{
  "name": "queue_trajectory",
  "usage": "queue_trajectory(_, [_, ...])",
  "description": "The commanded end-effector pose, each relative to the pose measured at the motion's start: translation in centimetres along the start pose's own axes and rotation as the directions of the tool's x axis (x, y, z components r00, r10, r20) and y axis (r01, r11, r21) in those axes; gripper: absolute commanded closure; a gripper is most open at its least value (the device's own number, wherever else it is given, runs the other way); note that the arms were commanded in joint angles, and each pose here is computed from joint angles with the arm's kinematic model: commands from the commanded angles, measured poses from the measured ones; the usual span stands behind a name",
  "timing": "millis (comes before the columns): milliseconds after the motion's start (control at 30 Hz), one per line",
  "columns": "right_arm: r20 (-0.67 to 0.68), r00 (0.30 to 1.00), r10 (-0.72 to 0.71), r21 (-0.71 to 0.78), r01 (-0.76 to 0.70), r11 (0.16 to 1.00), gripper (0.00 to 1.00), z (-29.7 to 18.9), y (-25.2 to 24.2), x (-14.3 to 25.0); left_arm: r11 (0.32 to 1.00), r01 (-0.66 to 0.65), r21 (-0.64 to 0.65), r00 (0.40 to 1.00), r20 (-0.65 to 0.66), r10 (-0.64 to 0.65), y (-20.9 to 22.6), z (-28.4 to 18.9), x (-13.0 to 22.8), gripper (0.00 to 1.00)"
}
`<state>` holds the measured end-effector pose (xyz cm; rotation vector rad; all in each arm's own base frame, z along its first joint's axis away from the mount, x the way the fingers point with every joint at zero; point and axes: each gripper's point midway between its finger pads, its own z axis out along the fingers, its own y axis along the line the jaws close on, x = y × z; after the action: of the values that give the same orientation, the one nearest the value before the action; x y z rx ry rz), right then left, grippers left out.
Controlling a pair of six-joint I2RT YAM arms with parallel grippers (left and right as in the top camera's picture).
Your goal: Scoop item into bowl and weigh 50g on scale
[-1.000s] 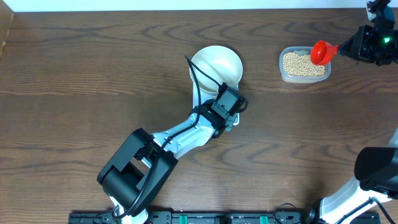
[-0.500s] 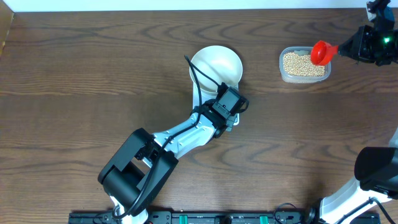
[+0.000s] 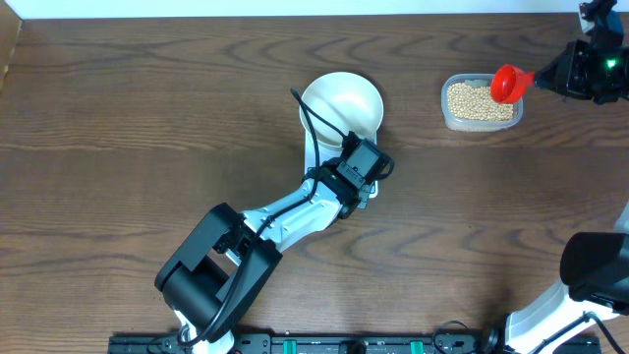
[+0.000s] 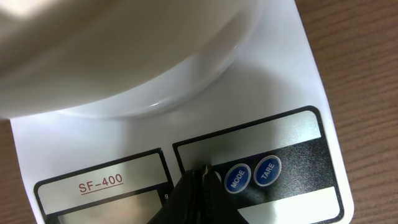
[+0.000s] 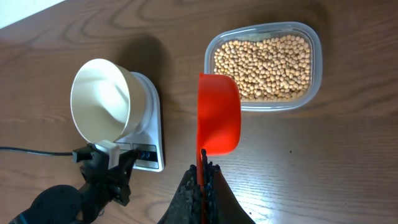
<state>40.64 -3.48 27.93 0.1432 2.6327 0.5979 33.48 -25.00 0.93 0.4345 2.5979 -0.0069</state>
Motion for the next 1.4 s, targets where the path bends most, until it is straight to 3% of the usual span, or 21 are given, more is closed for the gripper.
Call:
queue_trajectory(0, [0.003, 1.0, -0.018, 0.001, 0.018, 1.0, 0.99, -0.1, -0.1, -0.1, 0.995, -0.052, -0.089, 0.973, -0.227, 0.031, 2.7, 3.8, 8.1, 0.93])
queue_trajectory(733, [0.003, 1.0, -0.018, 0.001, 0.018, 1.0, 0.99, -0.1, -0.1, -0.1, 0.991, -0.126, 0.044, 0.967, -0.218, 0.133, 0.0, 4.4, 8.1, 0.93])
queue_trajectory(1033, [0.003, 1.0, -0.021, 0.001, 0.021, 1.0, 0.99, -0.1, -0.1, -0.1, 0.991, -0.13, 0.037, 0.969, -0.207, 0.135, 0.1, 4.5, 7.8, 0.93])
queue_trajectory(1367, [0.003, 1.0, -0.021, 0.001, 0.021, 1.0, 0.99, -0.1, -0.1, -0.1, 0.994, -0.103, 0.045, 0.992, -0.064, 0.105, 0.3, -0.5, 2.8, 0.93])
